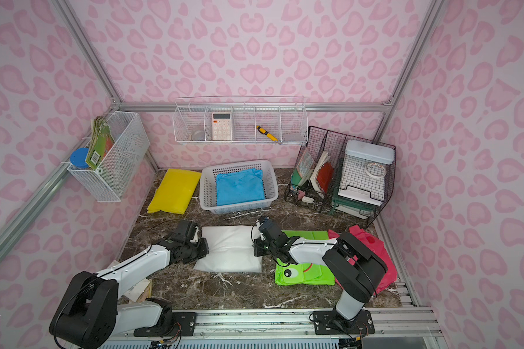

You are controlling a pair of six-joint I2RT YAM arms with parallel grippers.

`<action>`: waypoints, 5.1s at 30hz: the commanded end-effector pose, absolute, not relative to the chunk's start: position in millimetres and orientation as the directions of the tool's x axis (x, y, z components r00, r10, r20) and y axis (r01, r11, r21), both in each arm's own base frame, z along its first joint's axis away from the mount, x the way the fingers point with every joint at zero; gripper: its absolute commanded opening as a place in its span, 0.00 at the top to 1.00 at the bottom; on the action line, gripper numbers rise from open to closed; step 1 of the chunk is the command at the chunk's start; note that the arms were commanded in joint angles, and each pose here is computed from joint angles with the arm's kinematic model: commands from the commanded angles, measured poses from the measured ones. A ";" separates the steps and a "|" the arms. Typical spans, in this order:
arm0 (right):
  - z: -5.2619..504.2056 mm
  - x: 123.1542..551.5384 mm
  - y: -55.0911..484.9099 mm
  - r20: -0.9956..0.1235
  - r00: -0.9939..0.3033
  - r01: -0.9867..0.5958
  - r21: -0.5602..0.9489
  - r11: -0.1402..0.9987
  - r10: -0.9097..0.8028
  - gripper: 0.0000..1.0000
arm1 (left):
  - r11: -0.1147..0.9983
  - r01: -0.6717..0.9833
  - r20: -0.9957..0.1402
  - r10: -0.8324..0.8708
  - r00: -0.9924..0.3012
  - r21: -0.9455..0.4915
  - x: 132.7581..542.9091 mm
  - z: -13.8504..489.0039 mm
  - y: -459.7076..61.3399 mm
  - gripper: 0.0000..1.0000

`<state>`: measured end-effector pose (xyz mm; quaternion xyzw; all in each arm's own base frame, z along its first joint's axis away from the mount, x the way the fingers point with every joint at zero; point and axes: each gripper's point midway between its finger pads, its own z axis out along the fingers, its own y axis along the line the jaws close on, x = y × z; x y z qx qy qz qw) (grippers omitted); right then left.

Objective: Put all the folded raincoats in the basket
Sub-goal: Pick up the raincoat from the center of the board, then place the raincoat in the basket, then move the raincoat to the center of the board.

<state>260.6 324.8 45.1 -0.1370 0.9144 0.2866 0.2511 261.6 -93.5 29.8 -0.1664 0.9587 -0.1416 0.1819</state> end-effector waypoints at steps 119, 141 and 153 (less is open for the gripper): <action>110.5 550.8 383.5 -0.706 -0.708 -0.442 0.432 0.786 -0.010 0.29 | 0.892 -0.129 -0.446 -0.336 -0.830 -0.433 552.1 86.3 -174.2 0.33; 238.4 512.2 346.8 -0.821 -0.569 -0.495 0.380 0.782 0.039 0.25 | 0.932 -0.161 -0.628 -0.341 -0.700 -0.326 517.6 202.7 -110.7 0.28; 247.7 426.2 302.8 -0.846 -0.527 -0.511 0.397 0.762 0.087 0.22 | 0.852 -0.503 -0.651 -0.466 -0.599 -0.147 481.6 169.2 30.0 0.17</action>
